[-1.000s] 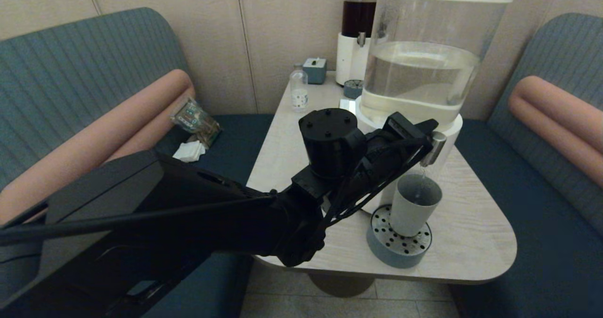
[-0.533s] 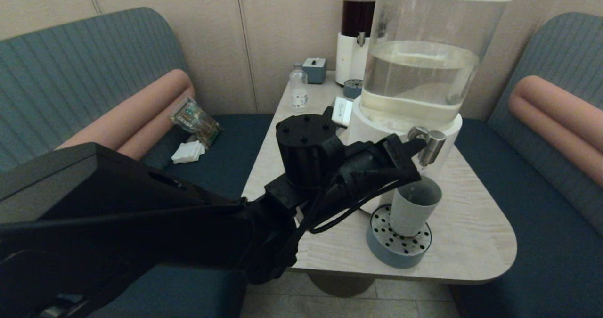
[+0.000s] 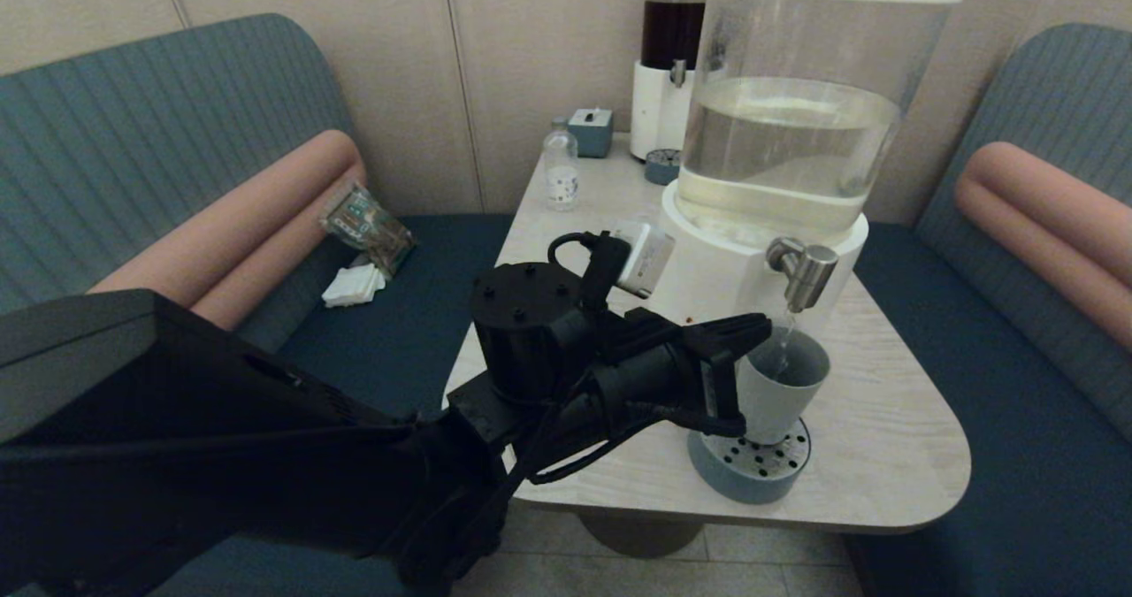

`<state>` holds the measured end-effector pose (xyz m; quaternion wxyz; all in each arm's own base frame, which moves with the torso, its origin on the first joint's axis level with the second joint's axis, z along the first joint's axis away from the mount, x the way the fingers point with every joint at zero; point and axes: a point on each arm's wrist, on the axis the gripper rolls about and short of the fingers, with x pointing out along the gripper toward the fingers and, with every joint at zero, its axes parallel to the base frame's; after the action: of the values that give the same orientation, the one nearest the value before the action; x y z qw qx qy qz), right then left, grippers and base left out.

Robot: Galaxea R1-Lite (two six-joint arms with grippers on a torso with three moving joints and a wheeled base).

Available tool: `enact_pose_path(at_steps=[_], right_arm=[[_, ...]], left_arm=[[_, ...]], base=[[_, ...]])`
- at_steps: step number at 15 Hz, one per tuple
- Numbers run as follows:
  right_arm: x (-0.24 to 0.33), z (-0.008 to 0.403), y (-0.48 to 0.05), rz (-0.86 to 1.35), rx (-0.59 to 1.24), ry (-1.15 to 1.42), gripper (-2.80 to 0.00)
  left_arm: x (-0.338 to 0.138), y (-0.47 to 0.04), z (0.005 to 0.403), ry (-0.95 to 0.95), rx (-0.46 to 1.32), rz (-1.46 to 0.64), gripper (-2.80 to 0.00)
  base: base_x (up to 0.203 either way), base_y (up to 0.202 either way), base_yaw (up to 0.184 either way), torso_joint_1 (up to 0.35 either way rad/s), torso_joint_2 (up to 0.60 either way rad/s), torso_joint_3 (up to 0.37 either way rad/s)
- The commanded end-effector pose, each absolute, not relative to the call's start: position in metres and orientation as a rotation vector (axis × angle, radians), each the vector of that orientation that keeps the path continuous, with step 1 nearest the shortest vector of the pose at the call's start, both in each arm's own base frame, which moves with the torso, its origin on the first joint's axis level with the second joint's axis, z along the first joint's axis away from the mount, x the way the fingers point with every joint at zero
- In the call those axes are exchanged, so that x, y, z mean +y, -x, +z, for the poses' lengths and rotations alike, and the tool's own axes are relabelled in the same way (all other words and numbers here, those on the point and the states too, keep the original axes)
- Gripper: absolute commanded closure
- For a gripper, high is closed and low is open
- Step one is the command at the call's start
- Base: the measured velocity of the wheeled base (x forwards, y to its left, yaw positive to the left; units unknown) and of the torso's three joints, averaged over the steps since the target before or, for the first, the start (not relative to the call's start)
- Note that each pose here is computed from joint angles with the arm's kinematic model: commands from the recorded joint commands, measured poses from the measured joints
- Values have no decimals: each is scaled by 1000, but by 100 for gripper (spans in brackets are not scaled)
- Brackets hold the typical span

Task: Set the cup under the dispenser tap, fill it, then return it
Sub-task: Turn off the faucet

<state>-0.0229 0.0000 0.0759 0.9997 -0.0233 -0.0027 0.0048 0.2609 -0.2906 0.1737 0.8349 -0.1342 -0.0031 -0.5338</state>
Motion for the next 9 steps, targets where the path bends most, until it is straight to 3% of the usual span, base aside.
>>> enact_pose_path(at_steps=[1, 6, 9], right_arm=[[0, 75, 23, 11, -3, 48, 0], [0, 75, 23, 11, -3, 48, 0], [0, 75, 23, 11, -3, 48, 0]], left_arm=[[-292, -285, 154, 188, -64, -1100, 0], [-295, -321, 173, 194, -227, -1058, 0], [-297, -326, 179, 195, -237, -1053, 0]], base=[[0, 0, 0, 0, 0, 0], [0, 0, 0, 0, 0, 0], [0, 0, 0, 0, 0, 0]])
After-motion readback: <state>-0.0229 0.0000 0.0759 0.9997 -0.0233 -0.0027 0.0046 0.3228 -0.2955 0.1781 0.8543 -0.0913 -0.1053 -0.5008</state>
